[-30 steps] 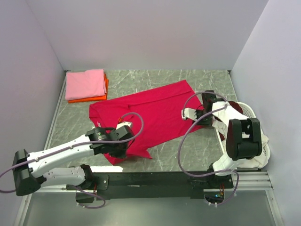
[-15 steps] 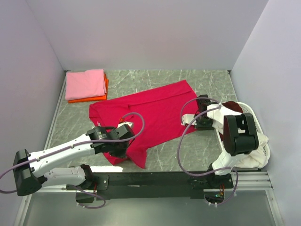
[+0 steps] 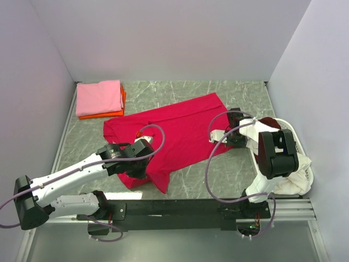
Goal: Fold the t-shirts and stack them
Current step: Fold the tshirt
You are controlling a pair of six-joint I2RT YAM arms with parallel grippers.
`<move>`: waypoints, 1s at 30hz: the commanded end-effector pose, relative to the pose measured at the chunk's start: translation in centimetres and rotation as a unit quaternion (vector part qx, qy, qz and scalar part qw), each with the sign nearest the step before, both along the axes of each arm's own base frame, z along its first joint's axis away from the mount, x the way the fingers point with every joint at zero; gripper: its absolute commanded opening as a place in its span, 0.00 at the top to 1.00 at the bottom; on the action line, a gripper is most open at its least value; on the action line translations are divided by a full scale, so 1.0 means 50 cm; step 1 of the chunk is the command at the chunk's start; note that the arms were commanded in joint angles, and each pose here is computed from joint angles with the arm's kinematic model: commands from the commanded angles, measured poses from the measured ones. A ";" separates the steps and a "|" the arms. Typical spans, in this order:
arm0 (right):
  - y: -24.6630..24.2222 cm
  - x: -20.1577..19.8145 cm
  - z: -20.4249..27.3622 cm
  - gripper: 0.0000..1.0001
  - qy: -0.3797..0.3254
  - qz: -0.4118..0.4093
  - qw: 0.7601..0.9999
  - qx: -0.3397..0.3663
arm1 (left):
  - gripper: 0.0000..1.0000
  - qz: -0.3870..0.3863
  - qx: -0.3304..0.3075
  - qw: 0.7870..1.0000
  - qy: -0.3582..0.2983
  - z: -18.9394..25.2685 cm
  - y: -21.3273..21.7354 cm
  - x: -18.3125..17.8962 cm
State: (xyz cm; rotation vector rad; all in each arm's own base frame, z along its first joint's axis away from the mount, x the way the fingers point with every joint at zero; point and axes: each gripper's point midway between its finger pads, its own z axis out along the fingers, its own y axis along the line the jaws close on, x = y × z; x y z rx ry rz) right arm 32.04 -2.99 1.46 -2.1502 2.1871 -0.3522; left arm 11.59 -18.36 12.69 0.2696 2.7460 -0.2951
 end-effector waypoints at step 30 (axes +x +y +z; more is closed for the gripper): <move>0.037 0.211 0.110 1.00 -0.128 -0.102 0.983 0.082 | 1.00 0.099 -0.029 0.976 -0.190 0.204 0.052 0.351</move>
